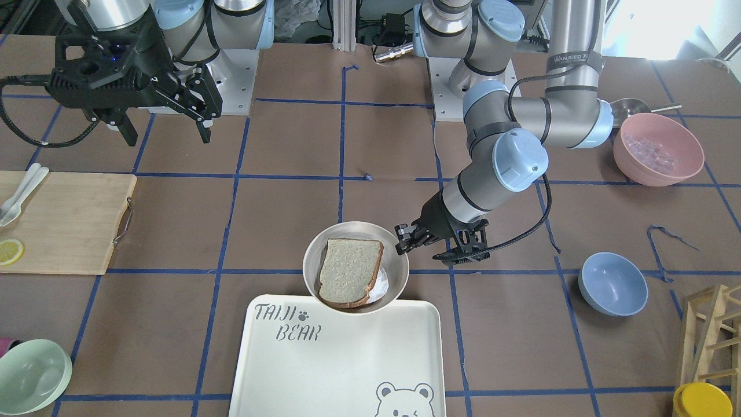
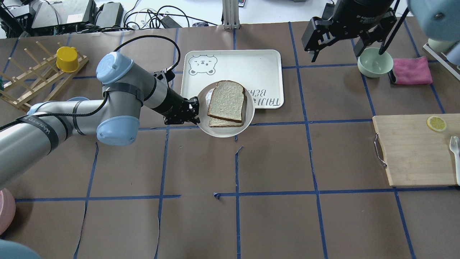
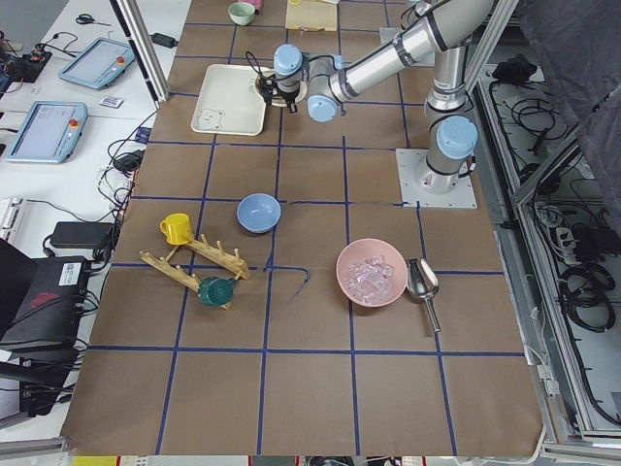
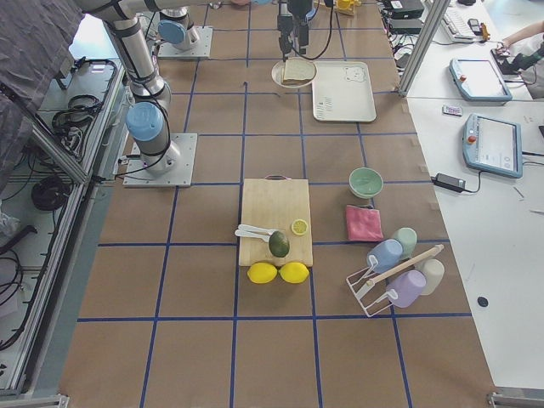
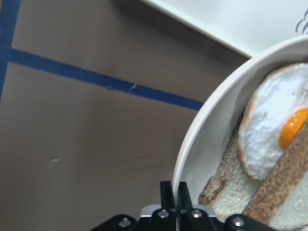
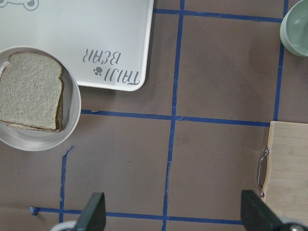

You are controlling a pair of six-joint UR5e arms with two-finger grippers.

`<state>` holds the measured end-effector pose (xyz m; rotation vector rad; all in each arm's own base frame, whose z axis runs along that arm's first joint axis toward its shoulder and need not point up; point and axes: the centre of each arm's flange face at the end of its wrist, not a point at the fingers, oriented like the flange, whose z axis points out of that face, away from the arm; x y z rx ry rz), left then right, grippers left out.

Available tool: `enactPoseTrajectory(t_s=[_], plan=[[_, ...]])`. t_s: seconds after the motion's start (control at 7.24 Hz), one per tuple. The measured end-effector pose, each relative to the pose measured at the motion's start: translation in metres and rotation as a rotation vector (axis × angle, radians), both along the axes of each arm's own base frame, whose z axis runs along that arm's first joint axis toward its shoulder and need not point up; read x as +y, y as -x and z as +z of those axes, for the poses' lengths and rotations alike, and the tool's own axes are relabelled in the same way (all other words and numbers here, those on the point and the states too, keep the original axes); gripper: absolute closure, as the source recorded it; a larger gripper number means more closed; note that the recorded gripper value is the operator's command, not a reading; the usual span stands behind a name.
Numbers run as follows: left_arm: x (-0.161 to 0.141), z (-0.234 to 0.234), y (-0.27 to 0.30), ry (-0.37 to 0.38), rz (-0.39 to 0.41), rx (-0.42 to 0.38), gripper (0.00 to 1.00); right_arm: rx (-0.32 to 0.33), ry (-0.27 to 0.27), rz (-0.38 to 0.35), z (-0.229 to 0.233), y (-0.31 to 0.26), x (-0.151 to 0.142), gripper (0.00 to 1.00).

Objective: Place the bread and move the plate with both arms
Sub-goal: 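Carry the plate with the left gripper onto the bear tray and release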

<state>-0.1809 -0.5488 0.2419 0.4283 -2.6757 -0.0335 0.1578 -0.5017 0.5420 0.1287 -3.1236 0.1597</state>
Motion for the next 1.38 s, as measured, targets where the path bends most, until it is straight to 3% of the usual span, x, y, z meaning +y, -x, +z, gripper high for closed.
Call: enactPoseTrajectory(t_s=[0.55,0.69,0.97,1.11,1.38], plan=[[-0.137,0.001,0.000,0.006,0.045,-0.010,1.00,0.002,-0.001,-0.006,0.001,0.002,0.001,0.00],[-0.158,-0.011,0.001,-0.002,0.060,-0.009,1.00,0.002,-0.002,-0.006,0.000,0.002,0.000,0.00],[-0.167,-0.034,0.003,-0.036,0.067,-0.011,1.00,0.001,-0.003,-0.008,0.000,0.003,0.000,0.00],[-0.165,-0.042,0.004,-0.061,0.067,-0.015,0.89,0.001,-0.003,-0.009,0.000,0.003,0.000,0.00],[-0.162,-0.052,0.003,-0.100,0.066,-0.030,0.02,0.002,-0.006,-0.007,-0.001,0.003,0.000,0.00]])
